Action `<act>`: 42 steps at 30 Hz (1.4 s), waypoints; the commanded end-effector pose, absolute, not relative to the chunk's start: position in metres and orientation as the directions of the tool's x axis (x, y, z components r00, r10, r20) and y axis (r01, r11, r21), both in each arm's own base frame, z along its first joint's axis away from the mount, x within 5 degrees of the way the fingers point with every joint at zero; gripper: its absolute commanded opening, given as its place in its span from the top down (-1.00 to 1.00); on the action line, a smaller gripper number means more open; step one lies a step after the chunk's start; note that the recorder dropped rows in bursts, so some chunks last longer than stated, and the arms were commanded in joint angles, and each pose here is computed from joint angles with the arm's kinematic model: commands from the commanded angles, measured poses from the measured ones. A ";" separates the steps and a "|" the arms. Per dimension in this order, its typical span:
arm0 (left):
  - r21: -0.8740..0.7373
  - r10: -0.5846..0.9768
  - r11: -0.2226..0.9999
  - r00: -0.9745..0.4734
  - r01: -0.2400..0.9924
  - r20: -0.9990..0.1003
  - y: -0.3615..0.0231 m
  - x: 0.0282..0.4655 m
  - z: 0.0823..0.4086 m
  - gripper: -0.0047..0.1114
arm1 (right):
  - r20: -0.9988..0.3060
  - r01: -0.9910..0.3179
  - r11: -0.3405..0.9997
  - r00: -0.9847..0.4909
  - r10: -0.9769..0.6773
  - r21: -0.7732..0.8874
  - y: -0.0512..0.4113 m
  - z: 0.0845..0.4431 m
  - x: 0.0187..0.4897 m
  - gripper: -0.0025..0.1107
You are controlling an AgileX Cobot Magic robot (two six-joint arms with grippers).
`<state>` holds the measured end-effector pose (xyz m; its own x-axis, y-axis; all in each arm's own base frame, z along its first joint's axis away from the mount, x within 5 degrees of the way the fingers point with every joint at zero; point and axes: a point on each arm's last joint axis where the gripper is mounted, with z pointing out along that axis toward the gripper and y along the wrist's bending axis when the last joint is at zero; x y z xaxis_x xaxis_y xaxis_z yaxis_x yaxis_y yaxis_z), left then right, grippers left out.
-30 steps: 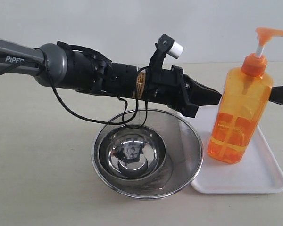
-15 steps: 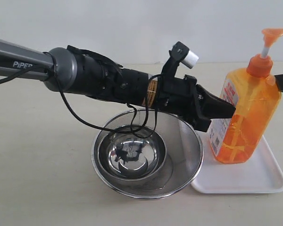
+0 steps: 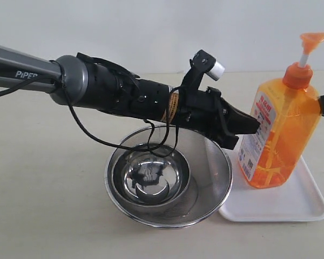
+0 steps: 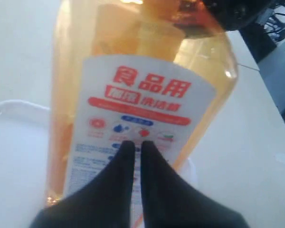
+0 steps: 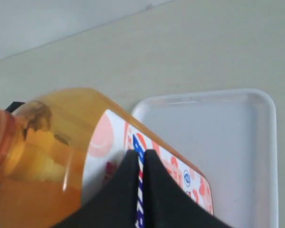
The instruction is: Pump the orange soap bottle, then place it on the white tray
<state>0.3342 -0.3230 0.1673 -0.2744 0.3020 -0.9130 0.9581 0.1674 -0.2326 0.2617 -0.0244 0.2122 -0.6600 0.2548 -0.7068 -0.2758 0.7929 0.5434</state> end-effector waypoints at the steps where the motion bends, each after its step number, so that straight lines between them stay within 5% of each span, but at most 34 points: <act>1: -0.194 0.294 0.214 -0.253 0.957 -0.922 -0.323 0.342 0.173 0.84 | -0.674 -0.258 0.786 -0.693 0.254 0.561 -0.024 0.211 0.260 0.96; 42: -0.165 0.244 0.261 -0.230 0.951 -0.942 -0.329 0.355 0.192 0.84 | -0.651 -0.235 0.783 -0.710 0.267 0.576 -0.024 0.210 0.259 0.96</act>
<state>0.3533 -0.3278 0.1876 -0.2299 0.2592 -0.9380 0.9535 0.2532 -0.1637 0.2588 -0.0245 0.2079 -0.7116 0.2751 -0.6464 -0.2196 0.7870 0.5766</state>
